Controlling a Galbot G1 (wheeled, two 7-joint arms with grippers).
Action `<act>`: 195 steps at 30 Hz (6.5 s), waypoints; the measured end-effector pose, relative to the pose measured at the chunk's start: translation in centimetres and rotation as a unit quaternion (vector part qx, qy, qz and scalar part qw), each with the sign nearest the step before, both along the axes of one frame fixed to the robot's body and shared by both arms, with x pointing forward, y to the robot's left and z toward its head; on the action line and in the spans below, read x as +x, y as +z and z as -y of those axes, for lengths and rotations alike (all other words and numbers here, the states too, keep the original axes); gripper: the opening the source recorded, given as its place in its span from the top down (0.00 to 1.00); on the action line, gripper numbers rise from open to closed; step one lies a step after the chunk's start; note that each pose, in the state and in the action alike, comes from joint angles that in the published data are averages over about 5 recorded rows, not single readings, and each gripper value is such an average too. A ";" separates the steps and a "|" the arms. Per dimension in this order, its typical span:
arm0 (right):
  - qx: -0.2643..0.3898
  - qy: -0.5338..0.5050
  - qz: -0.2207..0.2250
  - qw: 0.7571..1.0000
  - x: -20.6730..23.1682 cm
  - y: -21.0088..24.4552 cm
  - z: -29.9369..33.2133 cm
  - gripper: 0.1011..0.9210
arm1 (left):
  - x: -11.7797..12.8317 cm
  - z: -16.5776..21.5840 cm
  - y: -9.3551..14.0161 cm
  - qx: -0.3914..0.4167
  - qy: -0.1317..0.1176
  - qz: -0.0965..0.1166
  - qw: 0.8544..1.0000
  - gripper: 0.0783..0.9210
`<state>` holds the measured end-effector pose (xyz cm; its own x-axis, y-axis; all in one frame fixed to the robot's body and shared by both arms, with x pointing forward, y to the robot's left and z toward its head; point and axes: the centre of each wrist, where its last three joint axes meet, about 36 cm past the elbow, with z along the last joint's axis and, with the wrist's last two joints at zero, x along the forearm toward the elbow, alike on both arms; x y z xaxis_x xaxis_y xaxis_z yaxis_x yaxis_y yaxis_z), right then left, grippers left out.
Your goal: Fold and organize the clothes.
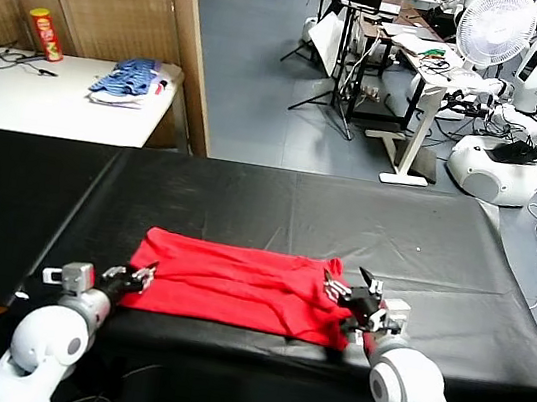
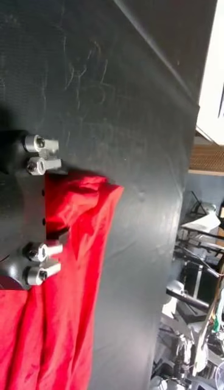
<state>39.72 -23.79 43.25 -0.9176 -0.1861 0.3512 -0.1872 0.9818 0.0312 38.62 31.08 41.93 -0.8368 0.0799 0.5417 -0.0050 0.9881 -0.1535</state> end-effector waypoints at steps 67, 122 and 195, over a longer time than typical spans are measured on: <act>0.039 0.054 0.011 0.998 -2.3 0.2 -2.6 0.15 | -2.1 13.2 6.1 -0.079 -0.133 0.152 0.976 0.17; 0.069 0.007 0.066 0.995 -2.5 0.9 -6.0 0.15 | 0.9 0.2 -1.3 -0.210 0.001 0.028 0.977 0.67; 0.243 0.089 -0.137 0.956 6.9 -2.6 -17.1 0.18 | -3.8 6.7 5.8 0.086 -0.149 0.228 0.958 0.15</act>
<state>46.66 -6.65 40.66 -0.7424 -0.5328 0.4061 -0.2691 0.7924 0.5475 34.81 24.38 47.75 -0.9434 0.2950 0.1516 0.3108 0.9459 0.0932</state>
